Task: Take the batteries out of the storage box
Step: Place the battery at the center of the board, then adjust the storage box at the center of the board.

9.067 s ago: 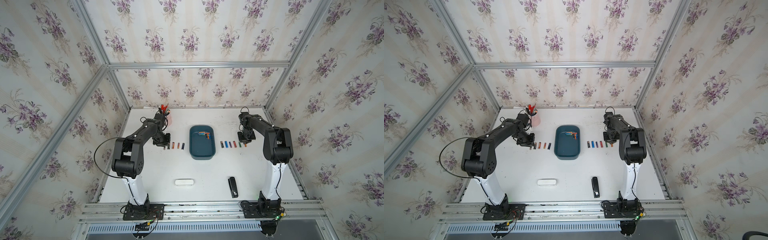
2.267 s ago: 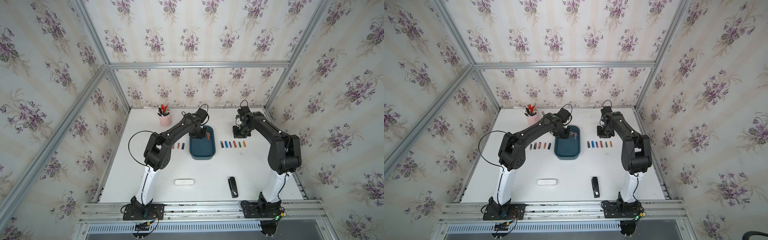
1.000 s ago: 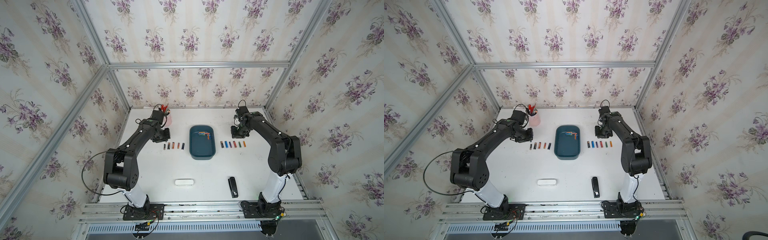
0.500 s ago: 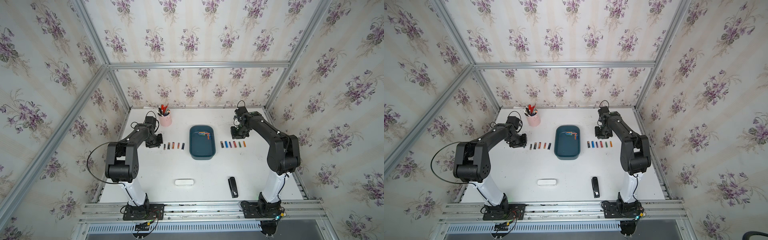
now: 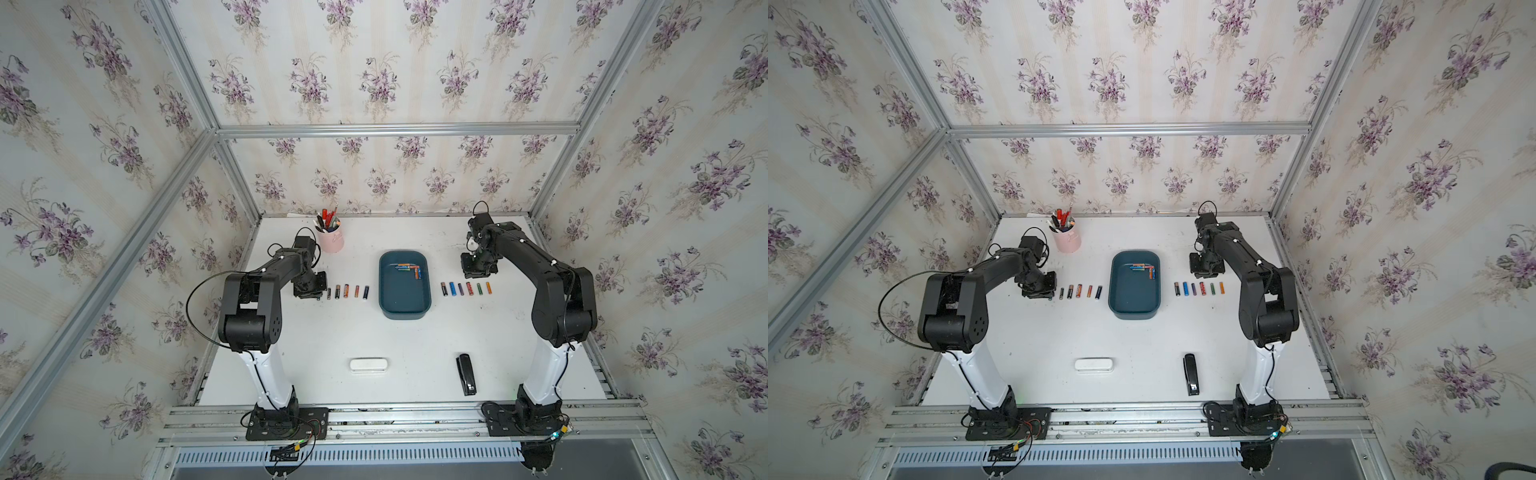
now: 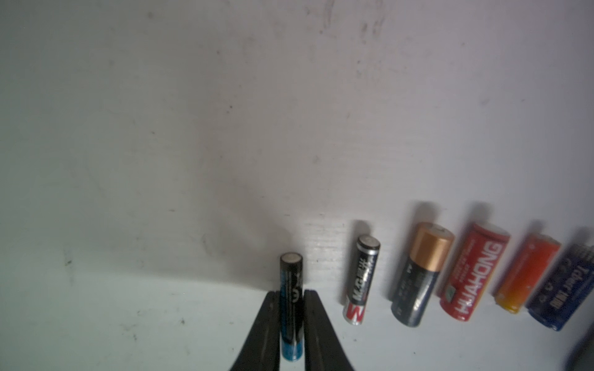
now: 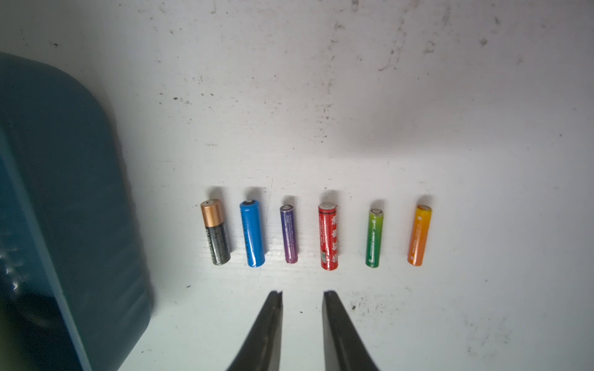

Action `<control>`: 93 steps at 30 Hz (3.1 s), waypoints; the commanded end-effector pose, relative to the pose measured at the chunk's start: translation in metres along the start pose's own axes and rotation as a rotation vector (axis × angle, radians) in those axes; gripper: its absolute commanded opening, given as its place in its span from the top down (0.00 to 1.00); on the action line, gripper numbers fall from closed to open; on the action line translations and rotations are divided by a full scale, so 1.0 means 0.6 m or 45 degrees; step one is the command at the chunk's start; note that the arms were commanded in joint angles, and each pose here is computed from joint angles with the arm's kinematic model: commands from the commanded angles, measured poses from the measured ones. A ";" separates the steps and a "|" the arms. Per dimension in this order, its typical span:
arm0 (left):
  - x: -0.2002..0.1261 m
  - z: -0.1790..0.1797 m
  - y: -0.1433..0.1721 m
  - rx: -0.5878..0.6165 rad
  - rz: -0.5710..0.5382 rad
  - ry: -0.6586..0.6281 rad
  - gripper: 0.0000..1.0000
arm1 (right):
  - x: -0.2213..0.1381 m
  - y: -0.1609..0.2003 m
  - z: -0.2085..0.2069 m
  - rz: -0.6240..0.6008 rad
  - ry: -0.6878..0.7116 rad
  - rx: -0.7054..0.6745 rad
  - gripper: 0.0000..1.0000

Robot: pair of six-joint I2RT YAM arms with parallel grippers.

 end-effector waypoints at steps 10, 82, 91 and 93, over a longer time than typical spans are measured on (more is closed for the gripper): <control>0.011 -0.002 -0.008 0.037 0.010 -0.004 0.80 | -0.005 -0.004 -0.004 -0.018 0.027 0.000 0.72; -0.012 -0.362 -0.046 0.478 -0.016 0.031 0.65 | -0.026 0.000 0.008 -0.063 -0.017 -0.022 0.71; -0.014 -0.363 -0.048 0.464 -0.002 0.021 0.82 | -0.022 -0.001 0.007 -0.067 -0.022 -0.031 0.71; -0.017 -0.361 -0.050 0.469 0.003 0.004 0.86 | -0.020 0.000 0.007 -0.066 -0.029 -0.033 0.71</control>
Point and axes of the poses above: each gripper's point midway between its finger pads, its own x axis out along the fingers, its own z axis along the line the jaws close on, y = z × x, the point moved 4 cm from there along -x, back along the fingers, and after that the axes turned 2 degrees about x, right-handed, at the moved point
